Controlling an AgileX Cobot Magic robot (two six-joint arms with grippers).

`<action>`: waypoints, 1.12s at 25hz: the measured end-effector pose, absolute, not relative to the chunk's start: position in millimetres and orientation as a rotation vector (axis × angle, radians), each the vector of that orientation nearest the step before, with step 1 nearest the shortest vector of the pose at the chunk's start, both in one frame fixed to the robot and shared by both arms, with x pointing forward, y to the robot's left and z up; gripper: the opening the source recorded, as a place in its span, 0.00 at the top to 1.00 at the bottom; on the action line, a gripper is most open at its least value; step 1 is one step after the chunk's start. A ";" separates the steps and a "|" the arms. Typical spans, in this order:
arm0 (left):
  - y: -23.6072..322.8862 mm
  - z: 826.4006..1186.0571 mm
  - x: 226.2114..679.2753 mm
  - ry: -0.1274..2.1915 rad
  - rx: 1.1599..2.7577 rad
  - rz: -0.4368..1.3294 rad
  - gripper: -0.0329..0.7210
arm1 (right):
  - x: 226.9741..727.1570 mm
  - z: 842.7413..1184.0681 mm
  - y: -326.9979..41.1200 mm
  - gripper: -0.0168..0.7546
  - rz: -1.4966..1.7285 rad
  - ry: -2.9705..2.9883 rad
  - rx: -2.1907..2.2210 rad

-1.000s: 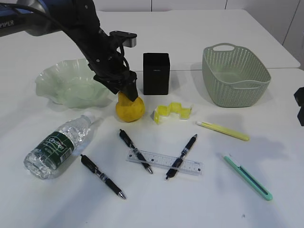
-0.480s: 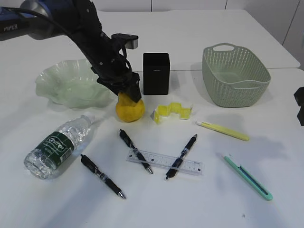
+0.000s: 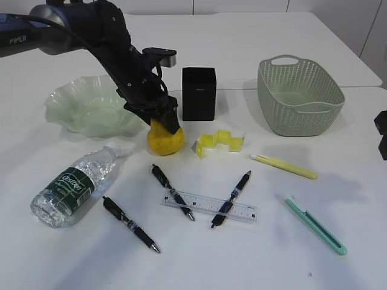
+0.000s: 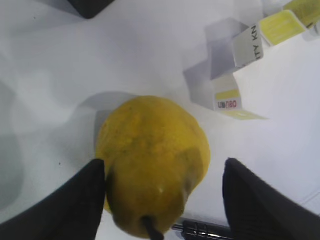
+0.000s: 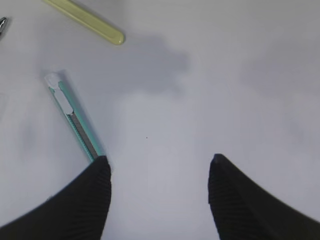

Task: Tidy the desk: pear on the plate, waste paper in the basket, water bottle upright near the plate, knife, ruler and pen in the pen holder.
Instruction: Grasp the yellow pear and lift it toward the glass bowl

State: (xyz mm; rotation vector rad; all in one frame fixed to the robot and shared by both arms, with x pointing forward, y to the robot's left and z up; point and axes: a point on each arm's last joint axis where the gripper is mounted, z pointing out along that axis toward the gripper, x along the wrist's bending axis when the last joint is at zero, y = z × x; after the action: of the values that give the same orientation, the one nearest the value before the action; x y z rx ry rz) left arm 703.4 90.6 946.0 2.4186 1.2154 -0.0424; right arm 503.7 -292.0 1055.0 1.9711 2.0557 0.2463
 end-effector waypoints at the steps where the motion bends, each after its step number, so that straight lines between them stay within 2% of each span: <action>1: 90.5 943.9 703.6 1.218 2.421 -0.046 0.28 | 503.7 1055.0 -292.0 0.39 0.246 2.056 1.971; 8: 91.2 943.6 703.5 1.217 2.430 -0.043 0.32 | 503.9 1055.1 -292.0 0.39 0.248 2.055 1.970; 22: 92.5 943.1 703.9 1.214 2.446 -0.026 0.52 | 503.9 1055.1 -292.1 0.39 0.247 2.055 1.969; 28: 92.6 943.1 703.9 1.214 2.446 -0.025 0.54 | 503.9 1055.1 -292.1 0.39 0.247 2.055 1.969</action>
State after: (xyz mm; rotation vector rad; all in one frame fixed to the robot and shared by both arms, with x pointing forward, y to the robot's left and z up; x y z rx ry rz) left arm 703.9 92.6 943.1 2.4458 1.2139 -0.0254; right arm 503.9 -292.1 1055.1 1.9687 2.0547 0.2468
